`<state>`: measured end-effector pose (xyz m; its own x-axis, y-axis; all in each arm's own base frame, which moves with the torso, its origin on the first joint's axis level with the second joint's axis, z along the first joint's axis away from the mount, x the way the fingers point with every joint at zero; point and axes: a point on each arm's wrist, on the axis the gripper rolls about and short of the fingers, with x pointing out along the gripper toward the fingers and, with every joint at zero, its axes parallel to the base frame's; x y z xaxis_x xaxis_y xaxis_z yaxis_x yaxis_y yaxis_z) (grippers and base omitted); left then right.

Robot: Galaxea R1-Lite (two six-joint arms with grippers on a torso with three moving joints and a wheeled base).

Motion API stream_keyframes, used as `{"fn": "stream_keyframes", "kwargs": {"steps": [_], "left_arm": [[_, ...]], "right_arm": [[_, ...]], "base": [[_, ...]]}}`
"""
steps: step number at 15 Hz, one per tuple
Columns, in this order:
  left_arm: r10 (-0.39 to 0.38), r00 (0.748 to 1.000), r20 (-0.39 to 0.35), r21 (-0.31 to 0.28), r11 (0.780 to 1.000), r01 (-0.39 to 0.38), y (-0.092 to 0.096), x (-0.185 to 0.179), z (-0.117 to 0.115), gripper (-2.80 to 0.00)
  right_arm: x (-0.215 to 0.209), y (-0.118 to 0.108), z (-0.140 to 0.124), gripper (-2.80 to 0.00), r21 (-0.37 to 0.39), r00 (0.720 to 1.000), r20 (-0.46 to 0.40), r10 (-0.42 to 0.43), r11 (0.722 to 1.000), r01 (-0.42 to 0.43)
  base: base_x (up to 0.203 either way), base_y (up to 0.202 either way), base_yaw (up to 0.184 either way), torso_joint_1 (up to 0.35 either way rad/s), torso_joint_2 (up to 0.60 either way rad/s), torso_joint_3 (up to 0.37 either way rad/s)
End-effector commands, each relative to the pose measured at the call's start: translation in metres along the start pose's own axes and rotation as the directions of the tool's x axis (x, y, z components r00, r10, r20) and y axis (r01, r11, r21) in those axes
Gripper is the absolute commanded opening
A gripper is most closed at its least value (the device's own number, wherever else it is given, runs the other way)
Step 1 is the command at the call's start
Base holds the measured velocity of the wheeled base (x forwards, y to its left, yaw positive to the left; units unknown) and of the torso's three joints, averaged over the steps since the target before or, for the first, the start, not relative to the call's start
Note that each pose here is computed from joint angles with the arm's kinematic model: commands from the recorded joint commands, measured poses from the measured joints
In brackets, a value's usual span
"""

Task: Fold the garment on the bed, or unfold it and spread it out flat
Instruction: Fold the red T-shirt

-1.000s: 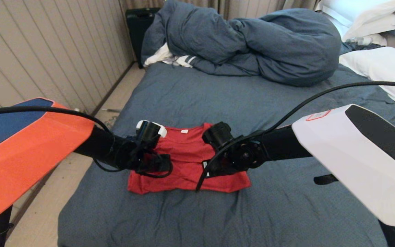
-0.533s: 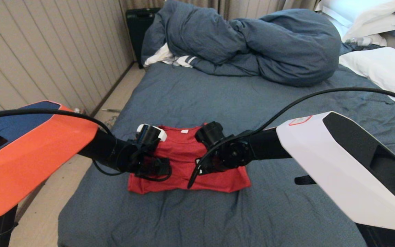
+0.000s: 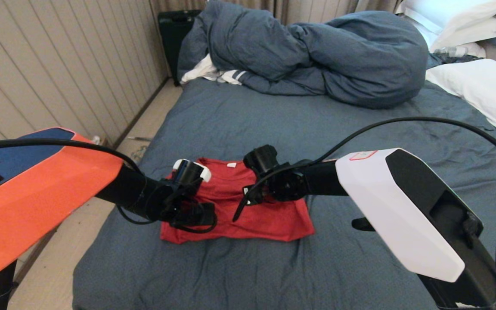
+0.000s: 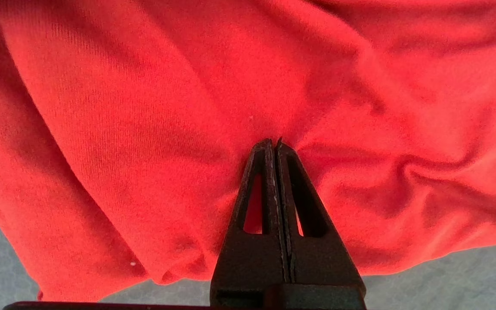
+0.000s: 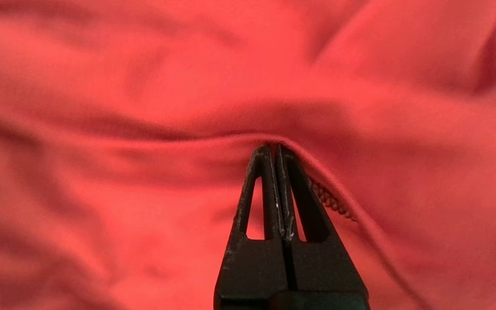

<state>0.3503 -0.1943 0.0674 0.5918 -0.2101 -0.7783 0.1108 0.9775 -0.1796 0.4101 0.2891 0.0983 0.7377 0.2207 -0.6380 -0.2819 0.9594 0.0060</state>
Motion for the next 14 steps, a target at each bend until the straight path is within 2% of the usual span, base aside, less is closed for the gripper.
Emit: {"fn": "stream_keyframes", "kwargs": {"steps": [1, 3, 6, 8, 11, 13, 14], "left_arm": [[-0.002, 1.0, -0.002, 0.002, 1.0, 0.002, -0.002, -0.001, -0.002, -2.8], [-0.007, 1.0, 0.012, -0.002, 1.0, 0.007, -0.002, -0.001, -0.001, -2.8], [-0.017, 0.998, 0.058, -0.036, 0.999, 0.019, -0.003, 0.0, 0.0, -2.8], [-0.025, 0.997, 0.079, -0.049, 0.998, 0.029, -0.003, -0.004, 0.003, -2.8], [-0.054, 0.985, 0.167, -0.103, 0.992, 0.072, 0.001, -0.044, 0.025, -2.8], [-0.091, 0.976, 0.196, -0.118, 0.986, 0.116, 0.014, -0.085, 0.037, -2.8], [-0.142, 0.975, 0.169, -0.105, 0.981, 0.162, 0.023, -0.107, 0.04, -2.8]], "right_arm": [[0.006, -0.004, 0.002, -2.8, 0.01, 0.999, 0.04, -0.022, 1.0, 0.022], [0.018, -0.007, 0.006, -2.8, 0.037, 0.984, 0.147, -0.102, 0.994, 0.098], [0.028, -0.006, 0.013, -2.8, 0.102, 0.939, 0.296, -0.177, 0.983, 0.153], [0.023, -0.007, 0.019, -2.8, 0.134, 0.92, 0.335, -0.206, 0.976, 0.169], [-0.016, -0.023, 0.05, -2.8, 0.176, 0.891, 0.391, -0.23, 0.969, 0.172], [-0.059, -0.036, 0.065, -2.8, 0.176, 0.896, 0.379, -0.232, 0.968, 0.176], [-0.081, -0.044, 0.066, -2.8, 0.165, 0.913, 0.342, -0.223, 0.971, 0.176]], "base": [[0.0, 0.0, 0.0, 0.0, 0.0, 0.0], [0.0, 0.0, 0.0, 0.0, 0.0, 0.0], [0.0, 0.0, 0.0, 0.0, 0.0, 0.0], [0.0, 0.0, 0.0, 0.0, 0.0, 0.0], [0.0, 0.0, 0.0, 0.0, 0.0, 0.0], [0.0, 0.0, 0.0, 0.0, 0.0, 0.0], [0.0, 0.0, 0.0, 0.0, 0.0, 0.0]]}}
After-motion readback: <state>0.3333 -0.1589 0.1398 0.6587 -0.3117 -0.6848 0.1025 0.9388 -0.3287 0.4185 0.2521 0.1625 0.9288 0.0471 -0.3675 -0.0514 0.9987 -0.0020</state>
